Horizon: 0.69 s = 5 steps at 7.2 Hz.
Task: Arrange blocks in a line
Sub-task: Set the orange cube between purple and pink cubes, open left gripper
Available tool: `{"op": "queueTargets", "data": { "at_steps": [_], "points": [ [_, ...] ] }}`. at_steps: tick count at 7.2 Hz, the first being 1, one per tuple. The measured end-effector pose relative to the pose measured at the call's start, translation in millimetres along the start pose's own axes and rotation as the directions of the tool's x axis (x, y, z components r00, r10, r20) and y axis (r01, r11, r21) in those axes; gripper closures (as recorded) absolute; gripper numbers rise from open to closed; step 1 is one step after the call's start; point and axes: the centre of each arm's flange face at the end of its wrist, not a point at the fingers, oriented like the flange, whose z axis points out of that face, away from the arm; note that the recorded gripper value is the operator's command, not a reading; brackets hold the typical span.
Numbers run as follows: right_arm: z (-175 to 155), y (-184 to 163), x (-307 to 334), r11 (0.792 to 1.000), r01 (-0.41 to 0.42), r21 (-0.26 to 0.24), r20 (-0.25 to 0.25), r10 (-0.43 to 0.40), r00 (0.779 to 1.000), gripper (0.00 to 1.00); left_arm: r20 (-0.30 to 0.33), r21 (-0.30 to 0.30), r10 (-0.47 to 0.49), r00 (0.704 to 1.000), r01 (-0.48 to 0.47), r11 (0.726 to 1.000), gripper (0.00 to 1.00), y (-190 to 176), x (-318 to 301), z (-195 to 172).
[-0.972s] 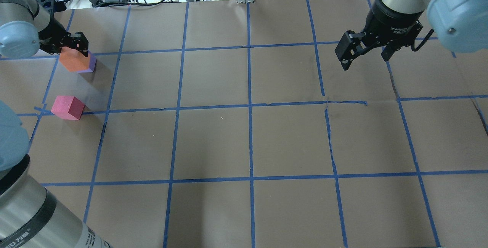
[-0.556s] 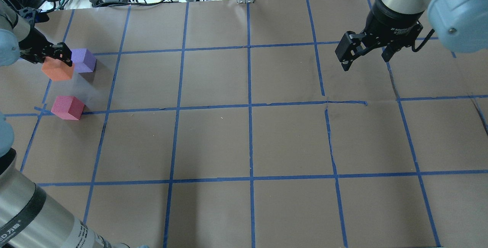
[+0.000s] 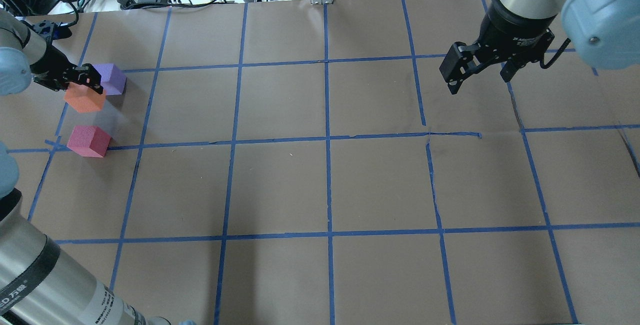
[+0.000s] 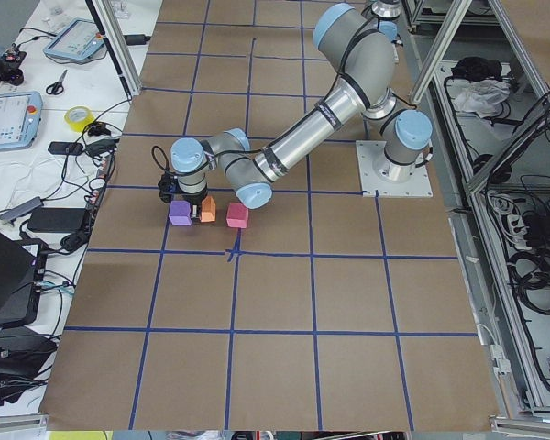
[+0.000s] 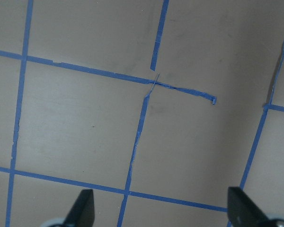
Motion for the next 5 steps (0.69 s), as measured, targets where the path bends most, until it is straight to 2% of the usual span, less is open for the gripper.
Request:
{"op": "queueTargets", "data": {
  "at_steps": [2, 3, 5],
  "points": [
    [-9, 7, 3, 1.000, -0.005, -0.004, -0.041, 0.005, 0.999, 0.00, -0.009, -0.013, -0.005, 1.000, 0.004, 1.000, 0.61, 1, -1, 15],
    [-22, 18, 0, 1.000, -0.005, 0.016, -0.044, 0.005, 0.999, 0.00, -0.012, -0.021, -0.005, 1.000, 0.005, 1.000, 0.40, 1, -1, 21],
    [-34, 29, -8, 0.999, -0.007, 0.049, 0.000, 0.007, 1.000, 0.00, -0.015, -0.032, -0.006, 1.000, 0.006, 0.999, 0.00, 4, -1, 29]
  ]
}}
